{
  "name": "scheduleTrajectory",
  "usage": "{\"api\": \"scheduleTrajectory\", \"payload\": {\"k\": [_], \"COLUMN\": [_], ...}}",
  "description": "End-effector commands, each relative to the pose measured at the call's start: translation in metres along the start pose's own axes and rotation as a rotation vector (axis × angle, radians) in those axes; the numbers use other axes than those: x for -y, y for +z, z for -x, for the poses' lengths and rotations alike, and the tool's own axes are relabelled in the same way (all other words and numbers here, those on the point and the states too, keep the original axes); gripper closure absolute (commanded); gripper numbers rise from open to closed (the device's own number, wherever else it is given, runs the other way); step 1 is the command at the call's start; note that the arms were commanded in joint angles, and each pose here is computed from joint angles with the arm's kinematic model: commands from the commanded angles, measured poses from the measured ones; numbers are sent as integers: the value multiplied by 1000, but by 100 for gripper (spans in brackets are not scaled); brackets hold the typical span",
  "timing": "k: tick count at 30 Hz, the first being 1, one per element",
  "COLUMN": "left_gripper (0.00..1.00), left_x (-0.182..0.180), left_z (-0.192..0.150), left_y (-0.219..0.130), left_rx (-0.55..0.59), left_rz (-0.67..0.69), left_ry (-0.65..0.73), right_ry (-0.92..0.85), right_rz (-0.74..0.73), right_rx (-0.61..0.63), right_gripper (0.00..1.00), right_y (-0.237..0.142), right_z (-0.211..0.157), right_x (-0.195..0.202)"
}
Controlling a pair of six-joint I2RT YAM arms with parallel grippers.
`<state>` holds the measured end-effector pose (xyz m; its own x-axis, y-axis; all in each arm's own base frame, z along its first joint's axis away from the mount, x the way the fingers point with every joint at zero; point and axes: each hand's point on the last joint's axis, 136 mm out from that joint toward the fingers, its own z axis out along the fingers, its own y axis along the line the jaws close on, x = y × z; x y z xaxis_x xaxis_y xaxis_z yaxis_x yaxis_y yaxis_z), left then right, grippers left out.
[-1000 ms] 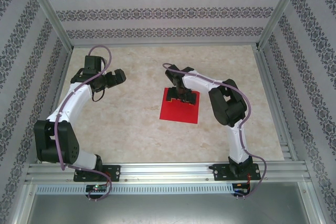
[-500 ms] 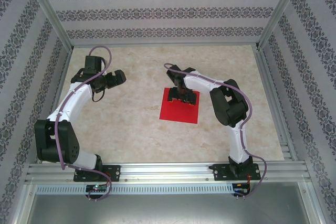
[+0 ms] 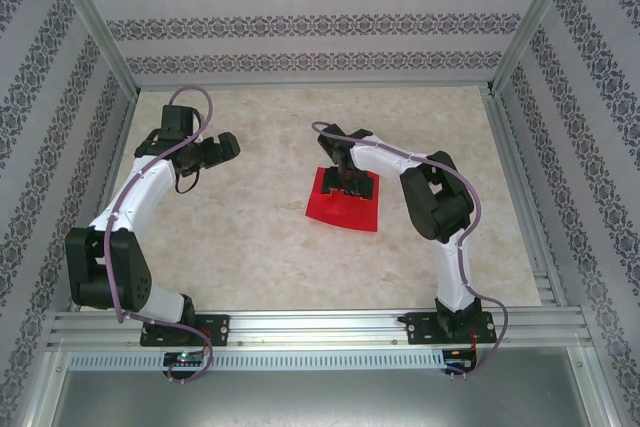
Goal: Fold a paper plane with a square sheet of paper (pick it up from the middle)
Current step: Fold the square sheet of paper in half at the center of the table.
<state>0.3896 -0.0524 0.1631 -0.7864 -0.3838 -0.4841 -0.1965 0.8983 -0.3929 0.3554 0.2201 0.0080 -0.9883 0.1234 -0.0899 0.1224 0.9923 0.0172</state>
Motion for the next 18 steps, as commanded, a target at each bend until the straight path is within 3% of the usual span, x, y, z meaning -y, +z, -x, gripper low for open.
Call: {"api": "scheduleTrajectory", "payload": {"k": [1, 11, 18], "left_gripper": [0, 0, 0], "left_x": [6, 9, 8], "left_z": [1, 0, -1], "left_y": [-2, -4, -2], "left_rx": [-12, -17, -23], "left_rz": [-13, -23, -24], "left_ry": [-1, -5, -8], "right_ry": [-23, -48, -65], "right_rz": [-88, 16, 14], "right_rx": [-125, 57, -20], "right_gripper": [17, 4, 2], "right_y": [49, -31, -12], "right_z": [-29, 0, -26], "right_x": [26, 4, -3]}}
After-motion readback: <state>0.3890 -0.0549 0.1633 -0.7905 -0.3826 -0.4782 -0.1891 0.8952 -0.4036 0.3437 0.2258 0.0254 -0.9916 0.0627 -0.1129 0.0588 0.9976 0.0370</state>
